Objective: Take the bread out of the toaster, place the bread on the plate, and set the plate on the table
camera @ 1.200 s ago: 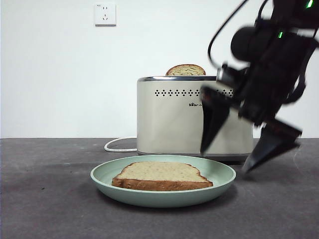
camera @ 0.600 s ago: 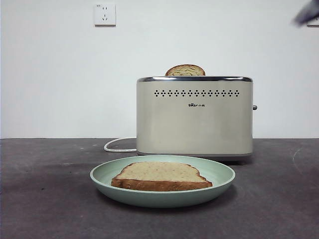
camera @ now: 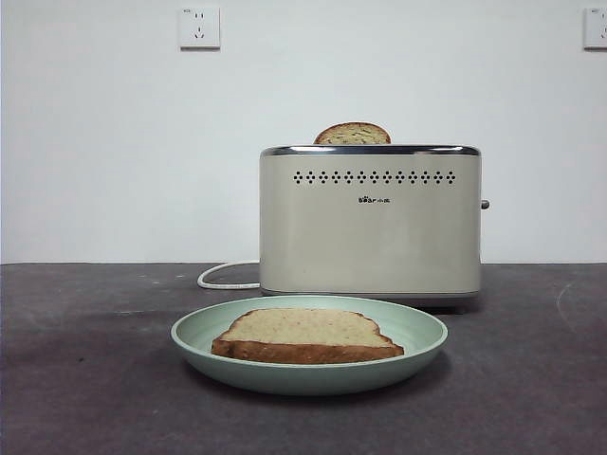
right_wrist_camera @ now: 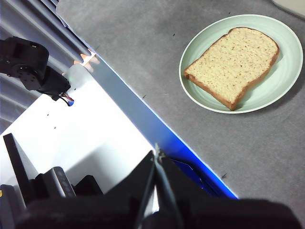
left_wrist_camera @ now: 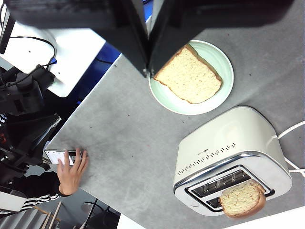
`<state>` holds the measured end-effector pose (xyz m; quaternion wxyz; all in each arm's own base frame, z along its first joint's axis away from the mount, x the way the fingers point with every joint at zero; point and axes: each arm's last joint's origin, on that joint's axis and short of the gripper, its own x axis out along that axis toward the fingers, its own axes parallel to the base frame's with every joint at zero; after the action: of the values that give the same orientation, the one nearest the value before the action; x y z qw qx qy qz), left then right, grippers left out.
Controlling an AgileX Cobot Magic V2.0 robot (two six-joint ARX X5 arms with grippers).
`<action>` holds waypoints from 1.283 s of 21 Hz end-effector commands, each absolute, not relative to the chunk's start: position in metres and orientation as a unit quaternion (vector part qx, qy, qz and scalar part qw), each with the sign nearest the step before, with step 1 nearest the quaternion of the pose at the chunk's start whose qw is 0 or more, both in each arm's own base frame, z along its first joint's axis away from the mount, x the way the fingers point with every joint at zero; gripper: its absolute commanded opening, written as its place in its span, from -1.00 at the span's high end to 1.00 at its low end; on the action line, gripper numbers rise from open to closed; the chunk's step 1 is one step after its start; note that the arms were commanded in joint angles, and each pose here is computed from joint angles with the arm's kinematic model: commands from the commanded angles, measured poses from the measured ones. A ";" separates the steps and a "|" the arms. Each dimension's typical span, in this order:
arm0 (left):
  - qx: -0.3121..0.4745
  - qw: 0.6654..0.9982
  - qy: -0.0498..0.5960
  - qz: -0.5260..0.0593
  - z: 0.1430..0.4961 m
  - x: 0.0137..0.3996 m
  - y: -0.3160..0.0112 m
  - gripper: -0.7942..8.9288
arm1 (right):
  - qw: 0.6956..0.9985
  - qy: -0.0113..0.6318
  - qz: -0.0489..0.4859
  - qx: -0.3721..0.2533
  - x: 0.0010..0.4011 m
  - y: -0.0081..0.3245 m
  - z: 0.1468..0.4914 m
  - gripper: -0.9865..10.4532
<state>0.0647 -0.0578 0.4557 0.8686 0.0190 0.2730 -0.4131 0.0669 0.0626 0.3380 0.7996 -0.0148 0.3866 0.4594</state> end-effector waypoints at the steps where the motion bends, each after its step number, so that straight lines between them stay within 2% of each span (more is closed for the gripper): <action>1: 0.025 0.869 0.268 -0.415 0.455 0.064 -0.058 0.85 | 0.799 0.384 0.462 -0.018 0.067 0.063 0.338 0.84; 13: 0.027 0.867 0.276 -0.414 0.454 0.065 -0.058 0.84 | 0.800 0.382 0.462 -0.019 0.066 0.062 0.338 0.82; 16: 0.028 0.871 0.262 -0.414 0.457 0.070 -0.061 0.84 | 0.800 0.382 0.462 -0.019 0.066 0.062 0.338 0.82; 18: 0.045 0.883 0.251 -0.393 0.457 0.072 -0.061 0.84 | 0.800 0.382 0.462 -0.018 0.066 0.062 0.338 0.82; 20: 0.075 0.916 0.193 -0.343 0.465 0.078 -0.060 0.84 | 0.800 0.382 0.462 -0.019 0.066 0.062 0.338 0.82; 24: 0.098 0.955 0.061 -0.274 0.482 0.083 -0.045 0.84 | 0.800 0.382 0.462 -0.019 0.066 0.062 0.338 0.82; 27: 0.104 0.966 0.004 -0.236 0.472 0.076 -0.029 0.84 | 0.800 0.382 0.462 -0.019 0.066 0.062 0.338 0.82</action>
<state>0.0770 -0.0310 0.4757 0.9673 0.0866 0.0107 -0.2382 0.0664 0.0622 0.3382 0.8000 -0.0150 0.3854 0.4595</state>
